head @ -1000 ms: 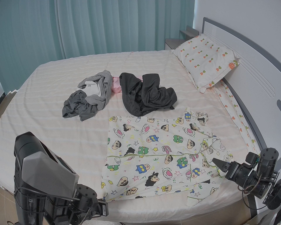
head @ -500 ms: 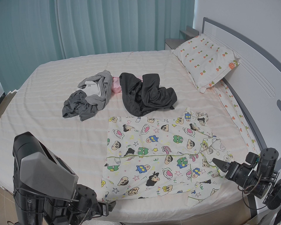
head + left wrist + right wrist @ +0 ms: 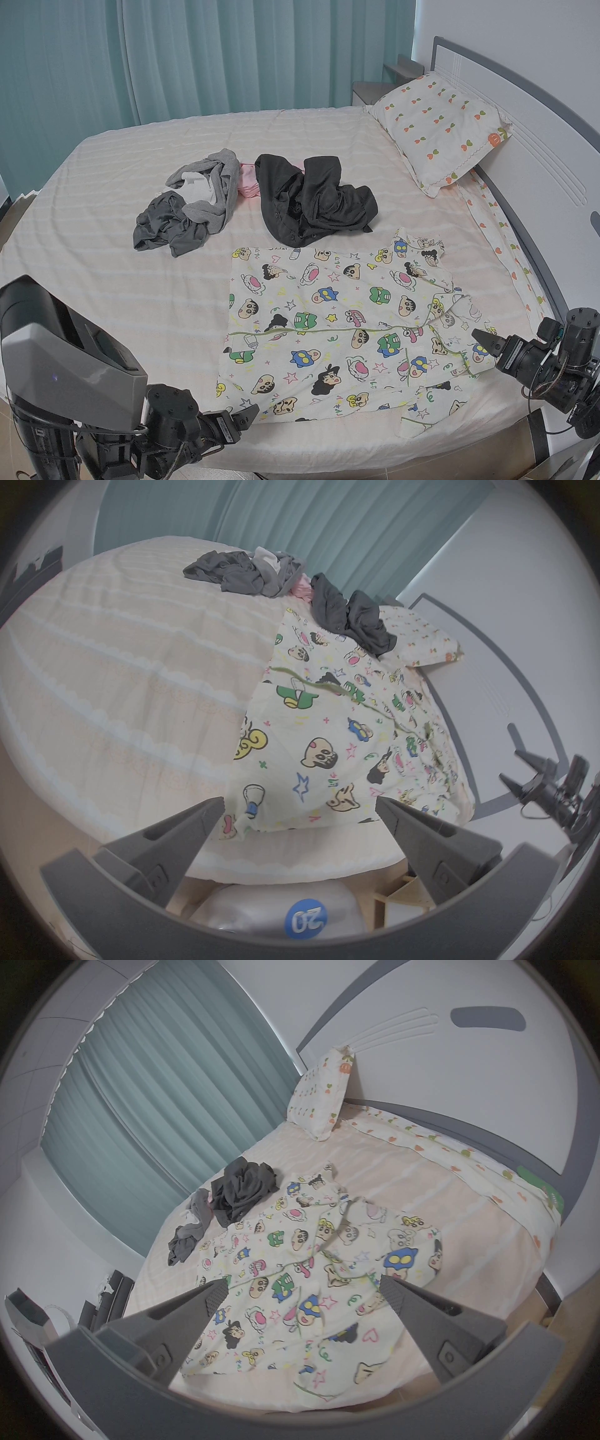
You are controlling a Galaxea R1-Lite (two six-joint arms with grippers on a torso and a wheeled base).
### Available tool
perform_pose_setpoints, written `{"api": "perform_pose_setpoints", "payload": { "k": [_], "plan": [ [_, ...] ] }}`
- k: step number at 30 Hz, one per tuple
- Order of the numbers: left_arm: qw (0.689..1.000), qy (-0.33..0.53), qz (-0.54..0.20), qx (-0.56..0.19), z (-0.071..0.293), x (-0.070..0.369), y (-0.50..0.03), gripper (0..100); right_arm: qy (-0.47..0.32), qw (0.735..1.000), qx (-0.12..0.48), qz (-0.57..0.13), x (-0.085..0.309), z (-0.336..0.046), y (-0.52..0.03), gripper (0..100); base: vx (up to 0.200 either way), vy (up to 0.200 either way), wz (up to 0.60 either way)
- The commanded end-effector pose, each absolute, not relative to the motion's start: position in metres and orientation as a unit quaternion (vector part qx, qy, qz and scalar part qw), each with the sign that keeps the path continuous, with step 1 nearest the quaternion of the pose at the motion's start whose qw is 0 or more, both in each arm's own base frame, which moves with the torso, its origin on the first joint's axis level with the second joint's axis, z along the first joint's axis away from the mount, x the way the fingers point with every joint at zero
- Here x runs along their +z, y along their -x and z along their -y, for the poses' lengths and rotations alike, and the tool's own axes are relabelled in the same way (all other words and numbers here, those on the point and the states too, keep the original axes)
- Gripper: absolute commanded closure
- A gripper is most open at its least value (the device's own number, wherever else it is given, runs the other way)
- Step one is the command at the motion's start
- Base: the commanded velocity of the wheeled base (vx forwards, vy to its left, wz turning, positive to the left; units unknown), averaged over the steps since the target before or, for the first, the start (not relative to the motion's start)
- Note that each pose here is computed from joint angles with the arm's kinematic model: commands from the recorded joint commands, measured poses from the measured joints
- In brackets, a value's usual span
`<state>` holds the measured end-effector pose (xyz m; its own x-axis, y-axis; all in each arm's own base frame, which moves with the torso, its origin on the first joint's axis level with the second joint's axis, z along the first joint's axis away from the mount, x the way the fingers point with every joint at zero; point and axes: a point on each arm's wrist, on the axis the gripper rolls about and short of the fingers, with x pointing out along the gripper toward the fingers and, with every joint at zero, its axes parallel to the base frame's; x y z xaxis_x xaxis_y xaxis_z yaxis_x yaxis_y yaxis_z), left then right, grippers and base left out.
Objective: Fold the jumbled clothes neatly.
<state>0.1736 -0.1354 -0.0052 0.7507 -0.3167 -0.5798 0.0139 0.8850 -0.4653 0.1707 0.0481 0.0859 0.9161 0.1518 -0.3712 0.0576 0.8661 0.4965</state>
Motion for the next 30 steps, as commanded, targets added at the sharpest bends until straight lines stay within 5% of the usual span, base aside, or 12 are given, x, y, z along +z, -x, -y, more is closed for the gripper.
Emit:
{"api": "perform_pose_setpoints", "payload": {
  "k": [1,7,18,30],
  "plan": [
    [0.908,0.268,-0.305,-0.101,0.133,0.018,-0.172,0,-0.263,0.931,0.005,-0.254,0.070,-0.023,-0.176,0,-0.200,0.000,0.00],
    [0.908,0.273,-0.301,-0.105,0.133,0.021,-0.171,0,-0.270,0.906,0.002,-0.325,0.040,-0.001,-0.190,0,-0.067,0.000,0.00],
    [0.898,0.296,-0.309,-0.102,0.134,0.019,-0.171,0,-0.204,0.873,0.093,-0.434,-0.011,-0.011,-0.204,0,0.000,0.000,0.00],
    [0.892,0.293,-0.327,-0.111,0.134,0.014,-0.171,0,-0.163,0.881,0.160,-0.414,-0.020,-0.046,-0.225,0,0.000,0.000,0.00]
  ]
}}
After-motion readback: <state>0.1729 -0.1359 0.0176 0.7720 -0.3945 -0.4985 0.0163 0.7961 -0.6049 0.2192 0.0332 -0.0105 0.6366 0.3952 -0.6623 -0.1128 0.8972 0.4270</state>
